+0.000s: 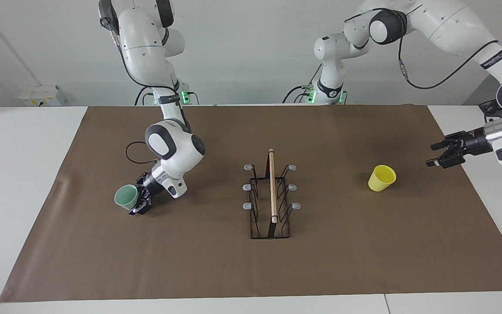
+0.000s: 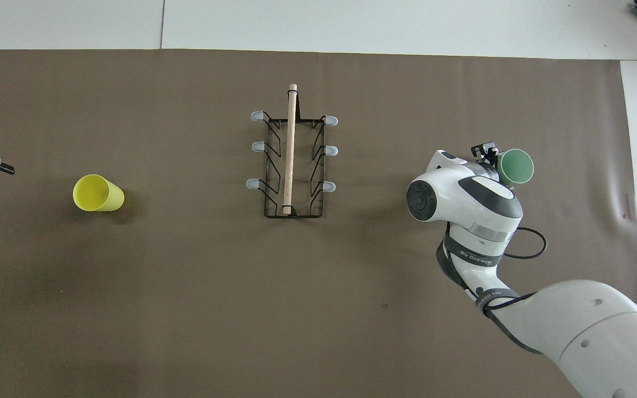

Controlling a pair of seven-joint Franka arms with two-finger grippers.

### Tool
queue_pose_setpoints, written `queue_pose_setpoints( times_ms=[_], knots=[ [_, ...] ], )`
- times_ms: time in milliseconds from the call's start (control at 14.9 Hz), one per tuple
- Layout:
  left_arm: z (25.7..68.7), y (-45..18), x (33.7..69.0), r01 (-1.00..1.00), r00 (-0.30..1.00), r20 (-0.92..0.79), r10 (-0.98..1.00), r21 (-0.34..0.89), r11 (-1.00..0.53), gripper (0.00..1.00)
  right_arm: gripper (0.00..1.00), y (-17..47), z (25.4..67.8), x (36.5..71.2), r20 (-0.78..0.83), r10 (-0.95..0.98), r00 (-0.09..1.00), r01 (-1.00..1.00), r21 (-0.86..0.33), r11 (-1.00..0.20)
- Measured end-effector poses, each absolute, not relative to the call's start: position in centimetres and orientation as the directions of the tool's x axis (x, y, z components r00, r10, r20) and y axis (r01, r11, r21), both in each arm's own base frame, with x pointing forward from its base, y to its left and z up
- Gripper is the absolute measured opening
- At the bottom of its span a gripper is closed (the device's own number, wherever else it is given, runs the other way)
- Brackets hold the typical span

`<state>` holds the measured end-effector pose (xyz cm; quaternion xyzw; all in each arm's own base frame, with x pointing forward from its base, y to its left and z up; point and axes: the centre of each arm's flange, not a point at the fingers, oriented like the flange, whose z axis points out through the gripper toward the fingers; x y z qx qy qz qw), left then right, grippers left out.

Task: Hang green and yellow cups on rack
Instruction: 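Grasp the green cup with the right gripper while the left gripper opens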

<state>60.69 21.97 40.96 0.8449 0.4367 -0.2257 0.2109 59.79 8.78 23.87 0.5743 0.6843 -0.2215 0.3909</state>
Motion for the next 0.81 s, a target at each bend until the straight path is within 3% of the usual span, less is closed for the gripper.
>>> queue_pose_setpoints(
  times_ms=[202,538,807],
  knots=[
    [36.8,23.1,57.3,0.920,0.371,-0.624,0.687,0.147,-0.363,1.00,0.67,8.7,23.9,59.8,-0.790,0.612,-0.035,0.959,0.146,0.243],
    [34.8,25.2,51.5,0.977,0.212,-0.691,0.691,0.179,-0.120,1.00,0.67,8.9,24.7,60.2,-0.794,0.607,-0.027,0.956,0.158,0.249],
    [34.6,23.9,50.8,0.974,0.225,-0.690,0.688,0.167,-0.151,1.00,0.67,9.8,28.2,60.5,-0.731,0.680,0.057,0.964,0.218,0.153]
  ],
)
